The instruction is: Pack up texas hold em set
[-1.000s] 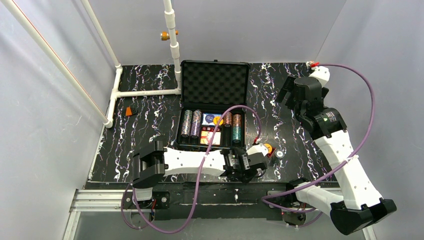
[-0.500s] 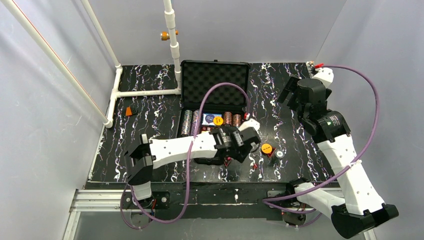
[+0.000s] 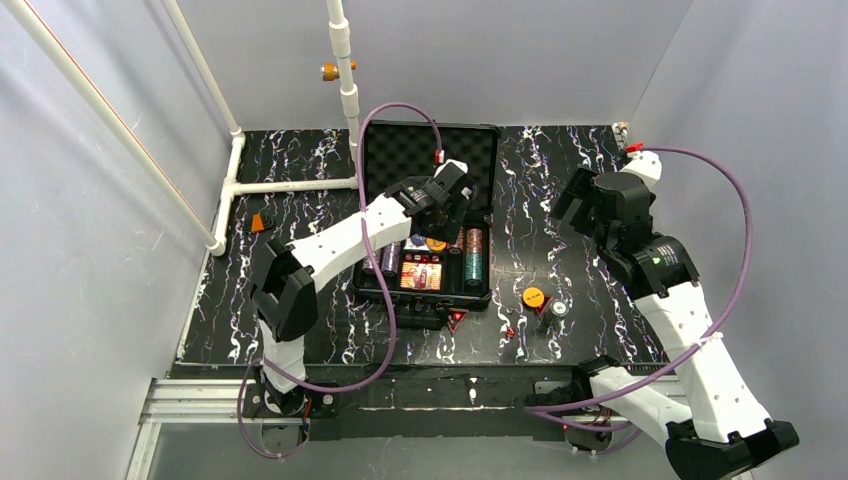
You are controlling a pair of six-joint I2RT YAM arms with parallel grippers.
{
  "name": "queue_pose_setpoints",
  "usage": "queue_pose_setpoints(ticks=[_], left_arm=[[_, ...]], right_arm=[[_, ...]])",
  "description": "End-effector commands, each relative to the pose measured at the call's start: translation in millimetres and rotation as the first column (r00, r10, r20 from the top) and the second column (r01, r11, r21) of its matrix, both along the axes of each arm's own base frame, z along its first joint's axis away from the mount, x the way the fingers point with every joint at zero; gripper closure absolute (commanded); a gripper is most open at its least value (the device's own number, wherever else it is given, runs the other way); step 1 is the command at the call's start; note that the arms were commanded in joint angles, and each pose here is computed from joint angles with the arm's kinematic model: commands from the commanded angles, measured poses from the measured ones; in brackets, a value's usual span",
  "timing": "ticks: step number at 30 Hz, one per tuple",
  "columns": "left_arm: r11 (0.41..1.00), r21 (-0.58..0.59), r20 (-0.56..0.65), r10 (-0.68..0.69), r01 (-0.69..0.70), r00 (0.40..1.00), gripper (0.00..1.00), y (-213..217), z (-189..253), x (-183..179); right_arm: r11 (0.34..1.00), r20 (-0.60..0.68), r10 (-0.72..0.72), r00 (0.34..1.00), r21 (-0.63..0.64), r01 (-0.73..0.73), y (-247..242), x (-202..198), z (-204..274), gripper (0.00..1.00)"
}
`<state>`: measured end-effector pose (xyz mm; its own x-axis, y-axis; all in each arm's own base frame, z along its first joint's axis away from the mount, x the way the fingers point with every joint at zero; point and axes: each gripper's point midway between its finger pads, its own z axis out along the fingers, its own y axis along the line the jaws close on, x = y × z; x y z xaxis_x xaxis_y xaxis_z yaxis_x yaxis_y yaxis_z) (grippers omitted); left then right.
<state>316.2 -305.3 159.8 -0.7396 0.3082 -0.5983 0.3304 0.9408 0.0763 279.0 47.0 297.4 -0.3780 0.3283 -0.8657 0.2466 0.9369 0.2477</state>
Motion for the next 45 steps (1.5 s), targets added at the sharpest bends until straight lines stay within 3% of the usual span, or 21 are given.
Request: queue_pose_setpoints(ticks=[1, 17, 45], left_arm=[[0.999, -0.003, -0.001, 0.038, -0.038, 0.999, 1.00, 12.4, 1.5, 29.9], [0.996, 0.051, -0.077, 0.081, -0.077, 0.994, 1.00, 35.5, -49.6, 62.3], [0.994, 0.068, -0.114, 0.093, -0.086, 0.989, 1.00, 45.3, -87.6, 70.4]], right_arm=[[0.999, 0.034, 0.020, 0.999, 0.034, -0.021, 5.2, -0.7, 7.4, 0.00], [0.998, 0.015, 0.049, 0.999, 0.039, -0.050, 11.1, -4.1, 0.1, 0.00], [0.998, -0.005, 0.054, 0.999, 0.031, -0.054, 12.9, -2.9, -6.4, 0.00]])
